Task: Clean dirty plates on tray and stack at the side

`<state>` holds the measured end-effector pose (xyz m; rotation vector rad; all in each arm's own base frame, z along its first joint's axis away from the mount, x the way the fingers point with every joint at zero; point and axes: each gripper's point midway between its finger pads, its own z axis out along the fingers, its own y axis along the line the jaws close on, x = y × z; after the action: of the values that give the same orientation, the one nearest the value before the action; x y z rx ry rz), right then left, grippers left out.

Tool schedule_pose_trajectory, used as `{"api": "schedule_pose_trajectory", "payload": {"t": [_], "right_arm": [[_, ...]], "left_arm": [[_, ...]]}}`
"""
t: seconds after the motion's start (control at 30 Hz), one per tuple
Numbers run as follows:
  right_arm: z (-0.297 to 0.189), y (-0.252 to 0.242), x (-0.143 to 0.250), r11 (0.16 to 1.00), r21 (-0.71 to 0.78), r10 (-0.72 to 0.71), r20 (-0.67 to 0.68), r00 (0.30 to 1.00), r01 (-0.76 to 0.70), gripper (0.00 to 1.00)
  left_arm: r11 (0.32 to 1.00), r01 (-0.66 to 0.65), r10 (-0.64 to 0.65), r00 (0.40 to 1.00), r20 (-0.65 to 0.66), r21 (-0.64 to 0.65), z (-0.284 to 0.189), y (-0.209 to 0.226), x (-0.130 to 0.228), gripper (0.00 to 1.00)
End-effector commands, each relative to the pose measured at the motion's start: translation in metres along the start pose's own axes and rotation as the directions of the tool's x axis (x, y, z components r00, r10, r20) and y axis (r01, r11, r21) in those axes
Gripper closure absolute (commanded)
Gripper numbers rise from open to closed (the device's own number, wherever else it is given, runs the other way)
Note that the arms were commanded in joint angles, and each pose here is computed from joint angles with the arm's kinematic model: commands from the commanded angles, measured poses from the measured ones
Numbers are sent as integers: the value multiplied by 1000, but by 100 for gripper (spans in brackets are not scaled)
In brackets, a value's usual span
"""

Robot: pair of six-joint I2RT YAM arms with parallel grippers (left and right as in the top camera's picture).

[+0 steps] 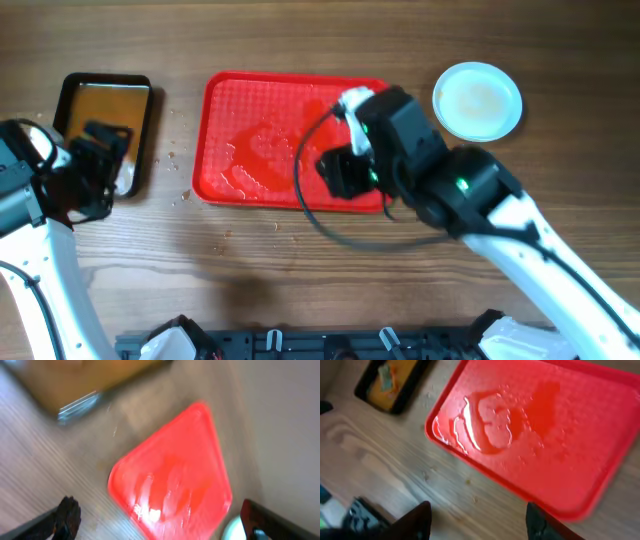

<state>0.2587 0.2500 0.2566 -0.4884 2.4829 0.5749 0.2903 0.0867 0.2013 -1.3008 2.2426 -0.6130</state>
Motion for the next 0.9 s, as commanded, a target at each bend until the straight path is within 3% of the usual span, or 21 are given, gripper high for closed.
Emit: {"api": "schedule_pose_trajectory", "payload": {"t": [0.0,0.03,0.07,0.17,0.5,0.73,0.87], "right_arm": [[-33,-9,2,992,121,-56,84,995,46,37],[-35,-9,5,991,122,-58,78,995,48,15],[-35,-10,8,991,125,-54,65,996,46,0],[-27,-12,28,991,124,-49,-34,998,53,0],[-23,-13,55,992,108,-41,-164,986,59,0],[-24,-27,46,979,191,-47,-121,992,69,0],[-23,-43,31,971,236,-50,-1,999,49,0]], "left_arm": [[999,40,-40,998,-56,-11,-1,3,13,0],[999,39,-40,998,-55,-11,-1,4,13,0],[999,39,-40,998,-52,-15,-1,4,12,0],[999,38,-39,998,-46,-22,-1,5,11,0],[999,38,-39,998,-46,-22,-1,5,11,0],[999,38,-39,998,-46,-22,-1,5,11,0],[999,38,-39,998,-46,-22,-1,5,11,0]]}}
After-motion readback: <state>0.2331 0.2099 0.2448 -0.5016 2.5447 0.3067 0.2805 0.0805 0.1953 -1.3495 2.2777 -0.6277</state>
